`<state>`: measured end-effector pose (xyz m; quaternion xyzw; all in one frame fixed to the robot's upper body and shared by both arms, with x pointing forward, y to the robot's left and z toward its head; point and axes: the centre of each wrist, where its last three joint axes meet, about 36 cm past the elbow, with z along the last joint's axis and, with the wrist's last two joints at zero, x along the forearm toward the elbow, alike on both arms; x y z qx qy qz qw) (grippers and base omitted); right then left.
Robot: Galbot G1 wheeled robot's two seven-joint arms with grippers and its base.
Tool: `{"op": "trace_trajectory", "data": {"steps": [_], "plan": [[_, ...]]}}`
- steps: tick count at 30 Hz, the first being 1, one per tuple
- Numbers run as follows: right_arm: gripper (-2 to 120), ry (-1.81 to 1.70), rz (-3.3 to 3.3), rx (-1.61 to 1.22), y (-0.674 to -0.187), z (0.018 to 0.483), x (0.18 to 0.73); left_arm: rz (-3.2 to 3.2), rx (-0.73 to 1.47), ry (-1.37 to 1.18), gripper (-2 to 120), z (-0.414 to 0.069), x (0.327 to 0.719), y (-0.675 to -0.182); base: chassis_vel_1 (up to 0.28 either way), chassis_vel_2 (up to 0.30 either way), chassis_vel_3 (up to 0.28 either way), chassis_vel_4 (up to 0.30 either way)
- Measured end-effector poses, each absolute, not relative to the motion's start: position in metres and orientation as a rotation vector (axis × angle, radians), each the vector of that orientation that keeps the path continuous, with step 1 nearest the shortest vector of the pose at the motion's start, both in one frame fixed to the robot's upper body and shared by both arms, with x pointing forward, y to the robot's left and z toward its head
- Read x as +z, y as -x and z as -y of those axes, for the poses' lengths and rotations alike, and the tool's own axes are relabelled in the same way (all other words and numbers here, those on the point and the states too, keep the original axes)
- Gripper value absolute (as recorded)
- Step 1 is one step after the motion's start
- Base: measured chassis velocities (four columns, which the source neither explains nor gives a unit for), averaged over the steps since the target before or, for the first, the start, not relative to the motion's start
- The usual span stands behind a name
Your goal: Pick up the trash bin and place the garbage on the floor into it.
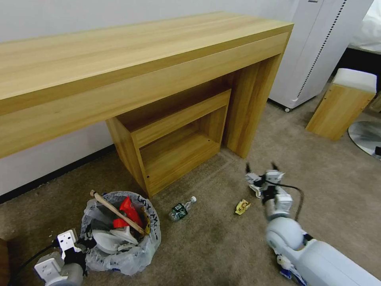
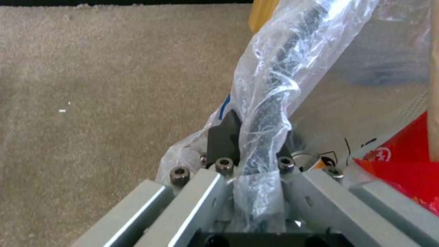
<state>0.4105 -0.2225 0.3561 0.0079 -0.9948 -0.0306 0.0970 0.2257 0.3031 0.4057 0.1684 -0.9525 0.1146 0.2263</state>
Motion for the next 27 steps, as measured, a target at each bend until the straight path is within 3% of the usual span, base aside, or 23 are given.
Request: {"op": "trace_trajectory", "data": {"steps": [7, 18, 27], "plan": [[100, 0.008, 2.626, -0.343, -0.449, 0.163, 0.383, 2.613, 0.334, -0.492, 0, -0.302, 0.399, -0.227, 0.0, 0.0, 0.0, 0.0], [100, 0.074, 2.383, -0.458, -0.47, 0.085, 0.359, 2.594, 0.35, -0.521, 0, -0.301, 0.387, -0.23, 0.0, 0.0, 0.0, 0.0], [100, 0.054, 2.407, -0.43, -0.475, 0.079, 0.344, 2.594, 0.357, -0.53, 0, -0.303, 0.386, -0.233, 0.0, 0.0, 0.0, 0.0]]}}
